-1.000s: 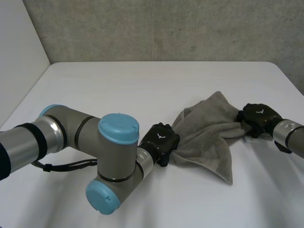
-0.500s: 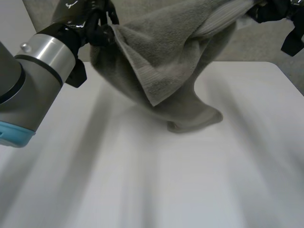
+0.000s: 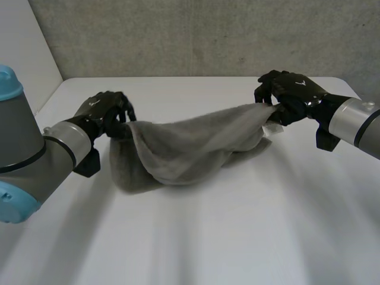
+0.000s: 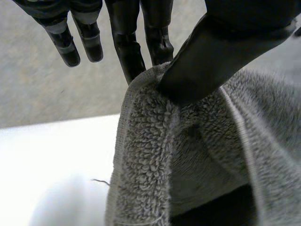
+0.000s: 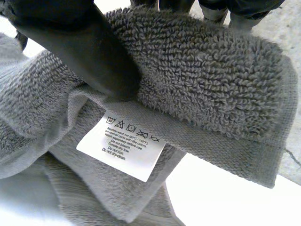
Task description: Fold the towel.
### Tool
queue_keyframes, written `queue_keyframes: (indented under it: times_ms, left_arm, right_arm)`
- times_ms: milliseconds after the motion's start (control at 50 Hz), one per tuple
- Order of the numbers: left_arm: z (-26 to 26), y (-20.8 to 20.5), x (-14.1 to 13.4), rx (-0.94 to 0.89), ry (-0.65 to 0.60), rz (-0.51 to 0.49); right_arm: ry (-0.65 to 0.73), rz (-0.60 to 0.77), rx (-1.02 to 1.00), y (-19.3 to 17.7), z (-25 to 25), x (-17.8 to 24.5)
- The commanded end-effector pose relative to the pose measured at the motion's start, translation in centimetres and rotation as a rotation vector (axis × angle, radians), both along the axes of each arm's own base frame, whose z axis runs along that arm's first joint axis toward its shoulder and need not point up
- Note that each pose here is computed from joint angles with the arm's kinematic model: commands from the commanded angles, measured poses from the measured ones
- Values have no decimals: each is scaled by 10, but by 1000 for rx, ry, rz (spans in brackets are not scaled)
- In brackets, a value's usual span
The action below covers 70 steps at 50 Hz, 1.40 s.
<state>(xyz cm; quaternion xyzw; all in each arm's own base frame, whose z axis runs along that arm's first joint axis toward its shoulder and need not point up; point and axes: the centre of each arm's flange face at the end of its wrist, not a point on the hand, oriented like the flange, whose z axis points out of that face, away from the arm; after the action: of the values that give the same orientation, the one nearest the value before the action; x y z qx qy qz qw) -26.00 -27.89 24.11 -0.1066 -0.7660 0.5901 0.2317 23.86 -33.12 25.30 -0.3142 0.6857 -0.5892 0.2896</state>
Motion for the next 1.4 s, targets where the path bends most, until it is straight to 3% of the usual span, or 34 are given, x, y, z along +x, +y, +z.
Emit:
queue_keyframes:
  times_ms: [20, 120, 200, 260, 360, 440, 480, 500, 540, 560, 580, 600, 640, 700, 740, 820, 940, 1080, 1200, 1300, 1400]
  left_arm:
    - [57, 20, -11, -154, 67, -51]
    - [88, 21, -5, -237, 97, -35]
    - [113, 5, 28, -297, 99, 94]
    - [138, 1, 45, -366, 112, 163]
    - [177, 19, 46, -468, 157, 147]
    - [195, 44, 31, -511, 199, 76]
    - [193, 67, 8, -496, 227, -18]
    - [193, 67, 7, -495, 227, -18]
    - [172, 93, -32, -414, 241, -161]
    - [172, 93, -33, -414, 241, -161]
    - [153, 103, -54, -358, 234, -220]
    - [153, 103, -54, -357, 234, -220]
    - [107, 116, -89, -244, 180, -283]
    - [62, 120, -110, -153, 105, -319]
    - [43, 118, -116, -113, 69, -328]
    - [19, 113, -118, -53, 21, -322]
    - [9, 102, -103, -11, -18, -279]
    - [24, 86, -57, -8, -39, -182]
    - [31, 94, -39, -18, -56, -160]
    - [26, 99, -11, -32, -160, -118]
    - [9, 116, 3, 8, -285, -138]
  right_arm:
    - [-13, 107, 2, 24, 6, 20]
    - [-26, 211, -4, 49, 7, 54]
    - [-69, 262, -72, 58, 18, 76]
    - [-167, 276, -150, 60, 41, 97]
    - [-446, 203, -249, 31, 96, 98]
    - [-530, 187, -276, 9, 105, 87]
    - [-532, 182, -271, 0, 98, 82]
    - [-517, 174, -256, -11, 85, 78]
    - [-496, 181, -228, -18, 71, 76]
    - [-474, 191, -202, -25, 57, 75]
    - [-474, 191, -202, -25, 56, 75]
    - [-447, 179, -176, -34, 40, 70]
    - [-412, 140, -154, -47, 24, 58]
    - [-319, 35, -92, -65, -1, 29]
    - [-198, -53, -84, -71, -13, 3]
    - [-77, -105, -101, -65, -18, -6]
    - [86, -187, -105, -32, -7, -19]
    - [98, -199, -41, 8, -7, -23]
    - [52, -181, 53, 50, -23, -18]
    - [36, -179, 91, 74, -30, -22]
    - [46, -152, 158, 99, -46, -24]
